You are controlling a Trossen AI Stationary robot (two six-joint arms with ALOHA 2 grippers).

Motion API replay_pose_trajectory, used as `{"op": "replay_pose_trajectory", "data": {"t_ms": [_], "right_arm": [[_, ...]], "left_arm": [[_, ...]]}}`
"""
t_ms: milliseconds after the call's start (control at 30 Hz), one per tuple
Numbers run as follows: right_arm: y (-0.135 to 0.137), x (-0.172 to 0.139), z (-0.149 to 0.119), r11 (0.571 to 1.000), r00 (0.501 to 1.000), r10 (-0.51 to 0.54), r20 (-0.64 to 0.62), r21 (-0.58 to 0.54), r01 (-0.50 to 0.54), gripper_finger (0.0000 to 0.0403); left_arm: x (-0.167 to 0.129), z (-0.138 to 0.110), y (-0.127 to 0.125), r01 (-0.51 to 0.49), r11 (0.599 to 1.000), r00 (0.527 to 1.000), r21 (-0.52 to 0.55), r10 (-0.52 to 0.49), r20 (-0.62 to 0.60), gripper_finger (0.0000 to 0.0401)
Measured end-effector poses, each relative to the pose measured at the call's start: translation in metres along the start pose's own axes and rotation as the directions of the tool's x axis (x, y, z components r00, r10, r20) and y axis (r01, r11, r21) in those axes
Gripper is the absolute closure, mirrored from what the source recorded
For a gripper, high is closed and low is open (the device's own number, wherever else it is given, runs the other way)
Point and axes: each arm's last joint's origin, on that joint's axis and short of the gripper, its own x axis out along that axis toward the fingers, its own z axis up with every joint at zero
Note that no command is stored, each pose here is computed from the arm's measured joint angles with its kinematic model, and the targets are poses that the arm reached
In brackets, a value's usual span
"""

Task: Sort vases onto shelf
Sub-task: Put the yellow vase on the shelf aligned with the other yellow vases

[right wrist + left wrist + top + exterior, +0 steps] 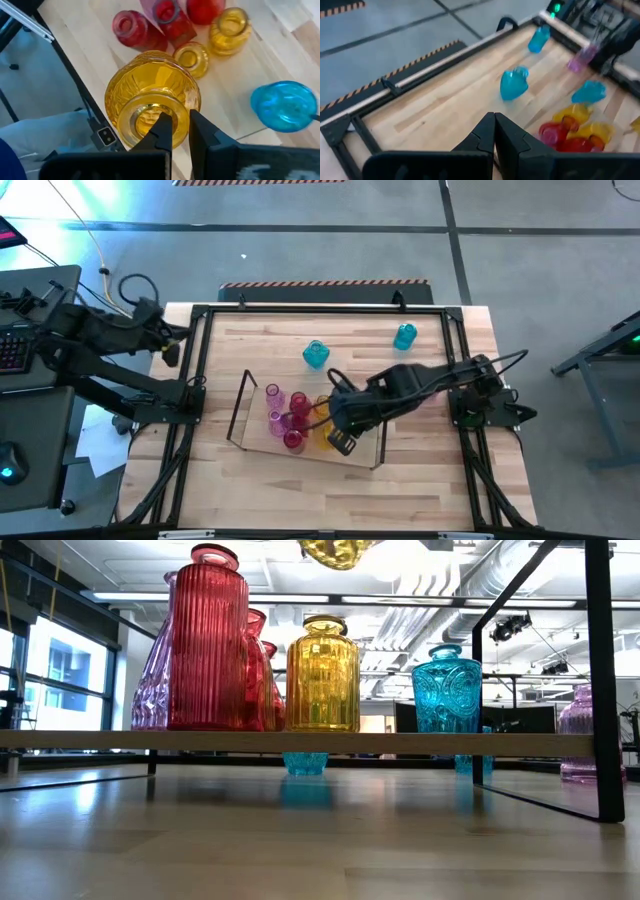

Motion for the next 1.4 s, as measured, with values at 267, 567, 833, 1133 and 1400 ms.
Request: {"op": "replay_pose_trajectory", "data": {"t_ms": [267, 567, 833, 1133, 1400], "right_arm": [[0.023, 0.037, -0.004, 0.994, 0.999, 0.025, -0.03, 0.106, -0.022, 0.0396], [0.033, 0.074, -0.012, 0.976, 0.993, -0.027, -0.117, 0.212, 0.051, 0.0396], [0.033, 0.105, -0.011, 0.966, 0.982, -0.088, -0.17, 0.228, 0.126, 0.0396], [0.031, 0.114, -0.012, 0.941, 0.976, -0.148, -0.159, 0.282, 0.189, 0.0396], [0.027, 0.114, -0.011, 0.929, 0.97, -0.167, -0.179, 0.302, 0.215, 0.0396]], "left_arm": [[0.023, -0.017, -0.012, 0.037, 0.994, 0.992, 0.103, -0.024, -0.125, 0.0401], [0.023, -0.018, -0.015, 0.114, 0.975, 0.983, 0.188, -0.084, -0.162, 0.0401], [0.023, -0.017, -0.015, 0.118, 0.97, 0.983, 0.213, -0.084, -0.16, 0.0401], [0.023, -0.018, -0.016, 0.136, 0.966, 0.98, 0.218, -0.099, -0.172, 0.0401], [0.023, -0.015, -0.018, 0.156, 0.965, 0.981, 0.209, -0.127, -0.148, 0.0401]]}}
